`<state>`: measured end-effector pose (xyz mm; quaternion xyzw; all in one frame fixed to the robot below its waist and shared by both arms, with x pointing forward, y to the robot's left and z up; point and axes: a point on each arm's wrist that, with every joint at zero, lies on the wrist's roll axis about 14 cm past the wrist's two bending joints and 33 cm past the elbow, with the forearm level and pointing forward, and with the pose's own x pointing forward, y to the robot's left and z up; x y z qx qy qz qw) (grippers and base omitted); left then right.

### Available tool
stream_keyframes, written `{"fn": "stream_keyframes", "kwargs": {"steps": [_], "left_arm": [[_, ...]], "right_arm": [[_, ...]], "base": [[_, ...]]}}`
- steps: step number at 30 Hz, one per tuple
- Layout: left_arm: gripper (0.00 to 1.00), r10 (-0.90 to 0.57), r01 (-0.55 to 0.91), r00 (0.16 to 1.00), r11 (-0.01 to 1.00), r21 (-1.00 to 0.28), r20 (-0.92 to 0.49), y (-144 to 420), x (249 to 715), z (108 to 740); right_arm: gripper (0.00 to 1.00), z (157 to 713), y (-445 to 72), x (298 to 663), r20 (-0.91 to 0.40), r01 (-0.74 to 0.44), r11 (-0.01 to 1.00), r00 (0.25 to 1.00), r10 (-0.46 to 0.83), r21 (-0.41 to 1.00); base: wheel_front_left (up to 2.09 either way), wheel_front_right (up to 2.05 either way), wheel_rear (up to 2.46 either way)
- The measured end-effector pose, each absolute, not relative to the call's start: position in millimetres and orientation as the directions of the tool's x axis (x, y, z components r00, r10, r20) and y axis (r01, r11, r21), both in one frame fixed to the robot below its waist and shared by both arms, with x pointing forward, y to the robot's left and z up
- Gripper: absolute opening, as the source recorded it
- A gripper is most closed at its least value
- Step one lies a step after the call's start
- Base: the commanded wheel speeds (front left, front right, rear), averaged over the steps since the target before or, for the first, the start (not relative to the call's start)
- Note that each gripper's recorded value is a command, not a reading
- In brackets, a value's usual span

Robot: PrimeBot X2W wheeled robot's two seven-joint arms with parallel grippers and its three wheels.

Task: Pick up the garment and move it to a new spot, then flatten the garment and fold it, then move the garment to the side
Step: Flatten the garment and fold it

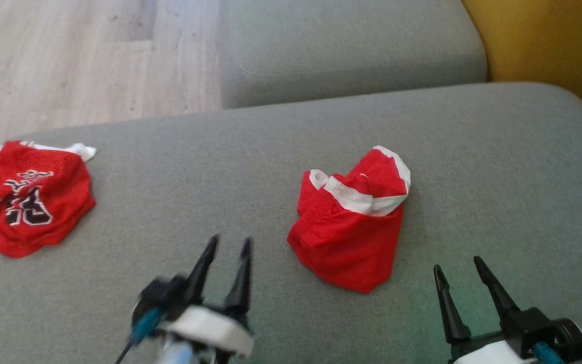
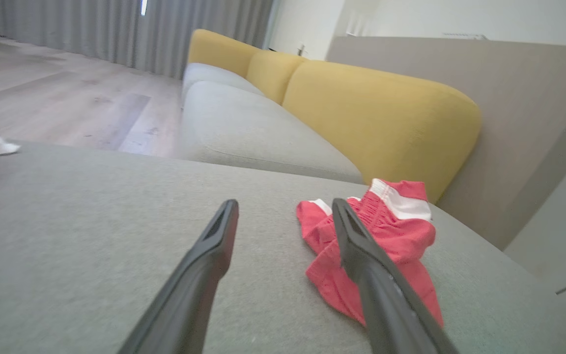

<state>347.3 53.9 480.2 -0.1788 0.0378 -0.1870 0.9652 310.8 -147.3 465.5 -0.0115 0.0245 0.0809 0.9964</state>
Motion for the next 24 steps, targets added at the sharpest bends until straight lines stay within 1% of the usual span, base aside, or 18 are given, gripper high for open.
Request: {"fn": "stream_keyframes", "kwargs": {"steps": [4,5,9,13,18,24], "left_arm": [[1.00,-0.534,0.488,0.844,0.802,-0.343,-0.049,7.7,365.6,483.0],[1.00,-0.593,0.528,0.801,0.765,-0.369,-0.085,-12.1,372.7,483.0],[1.00,-0.696,0.573,0.700,0.681,-0.457,-0.160,-48.4,380.9,480.3],[1.00,-0.755,0.597,0.621,0.630,-0.497,-0.209,-70.6,389.4,477.5],[1.00,-0.776,0.621,0.580,0.619,-0.481,-0.249,-81.8,402.3,471.3],[1.00,-0.811,0.639,0.505,0.582,-0.502,-0.297,-95.3,390.8,461.5]], "right_arm": [[1.00,458.6,-149.0,311.1,-0.077,-0.156,0.987,0.985,0.154,-0.025],[1.00,455.1,-150.7,311.7,-0.091,-0.150,0.988,0.985,0.147,-0.027],[1.00,448.3,-156.5,317.8,-0.117,-0.132,0.991,0.985,0.128,-0.028],[1.00,447.3,-162.8,324.9,-0.122,-0.112,0.993,0.987,0.108,-0.032],[1.00,440.7,-168.1,322.7,-0.146,-0.093,0.995,0.985,0.088,-0.031],[1.00,438.6,-170.8,321.4,-0.155,-0.084,0.996,0.985,0.078,-0.032]], "base": [[0.00,0.00,0.00],[0.00,0.00,0.00],[0.00,0.00,0.00],[0.00,0.00,0.00],[0.00,0.00,0.00],[0.00,0.00,0.00]]}}
